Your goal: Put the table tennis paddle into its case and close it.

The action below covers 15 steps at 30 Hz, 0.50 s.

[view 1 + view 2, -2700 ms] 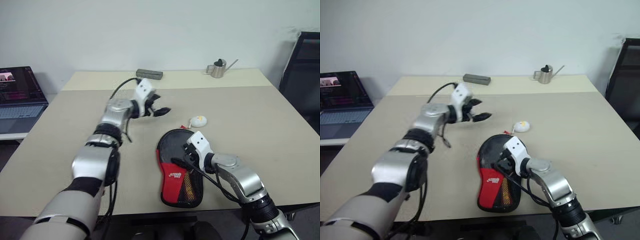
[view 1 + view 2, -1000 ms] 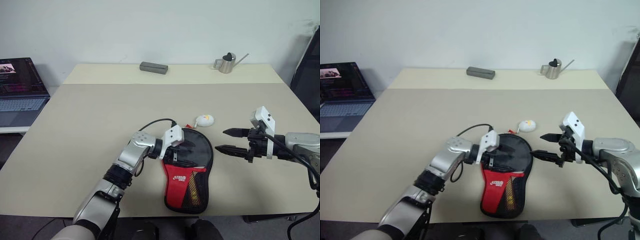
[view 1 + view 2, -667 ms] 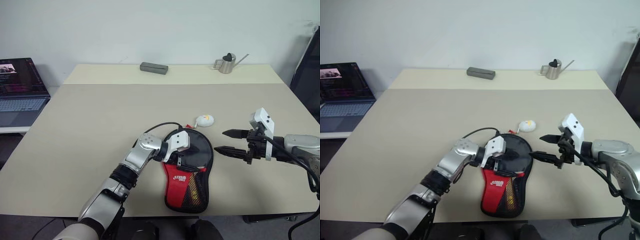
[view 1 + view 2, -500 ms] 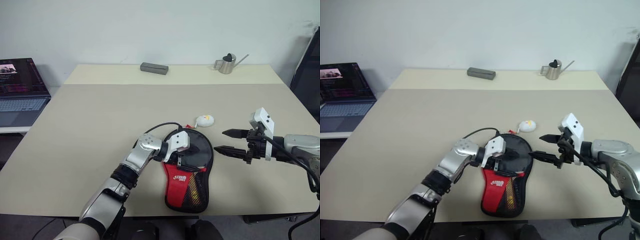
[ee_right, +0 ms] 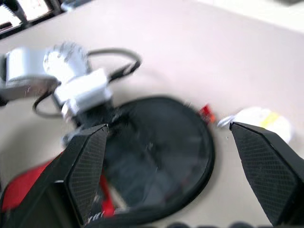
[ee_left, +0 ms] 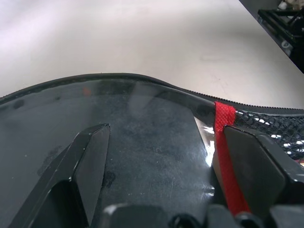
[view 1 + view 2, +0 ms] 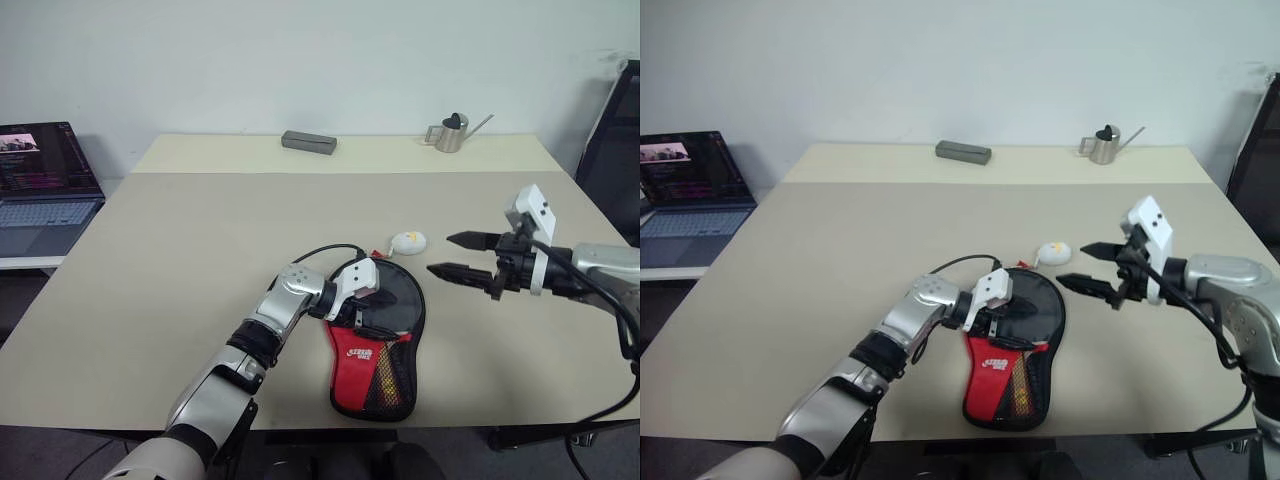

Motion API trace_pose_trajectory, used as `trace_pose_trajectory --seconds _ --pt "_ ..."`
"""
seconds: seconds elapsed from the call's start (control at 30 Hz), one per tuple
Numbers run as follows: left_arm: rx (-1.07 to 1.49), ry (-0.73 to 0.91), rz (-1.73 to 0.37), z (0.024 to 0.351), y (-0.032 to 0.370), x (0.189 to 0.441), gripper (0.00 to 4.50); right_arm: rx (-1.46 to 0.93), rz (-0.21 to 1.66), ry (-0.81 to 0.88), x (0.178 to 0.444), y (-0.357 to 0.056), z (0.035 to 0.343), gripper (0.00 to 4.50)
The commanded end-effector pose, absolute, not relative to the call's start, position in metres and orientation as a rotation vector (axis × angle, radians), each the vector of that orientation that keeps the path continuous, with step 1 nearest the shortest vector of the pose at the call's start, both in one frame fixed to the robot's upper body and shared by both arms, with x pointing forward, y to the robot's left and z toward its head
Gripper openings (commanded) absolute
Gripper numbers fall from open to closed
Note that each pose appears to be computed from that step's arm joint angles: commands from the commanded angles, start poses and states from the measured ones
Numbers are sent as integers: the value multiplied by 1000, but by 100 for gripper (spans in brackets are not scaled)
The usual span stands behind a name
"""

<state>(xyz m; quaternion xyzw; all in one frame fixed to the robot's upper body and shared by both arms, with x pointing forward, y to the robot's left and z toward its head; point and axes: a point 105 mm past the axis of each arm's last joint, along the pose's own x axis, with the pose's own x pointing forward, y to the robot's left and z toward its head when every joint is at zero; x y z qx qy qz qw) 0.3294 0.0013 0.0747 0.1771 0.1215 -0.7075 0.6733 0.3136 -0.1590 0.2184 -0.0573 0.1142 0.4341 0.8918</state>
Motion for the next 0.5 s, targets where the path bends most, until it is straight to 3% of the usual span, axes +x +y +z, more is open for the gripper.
trace_pose_trajectory --seconds 0.03,0.5 --pt "405 506 -1557 29 21 322 412 -107 838 219 333 -159 225 450" --pt "384 516 -1559 24 21 316 412 -134 650 285 422 -139 182 450"
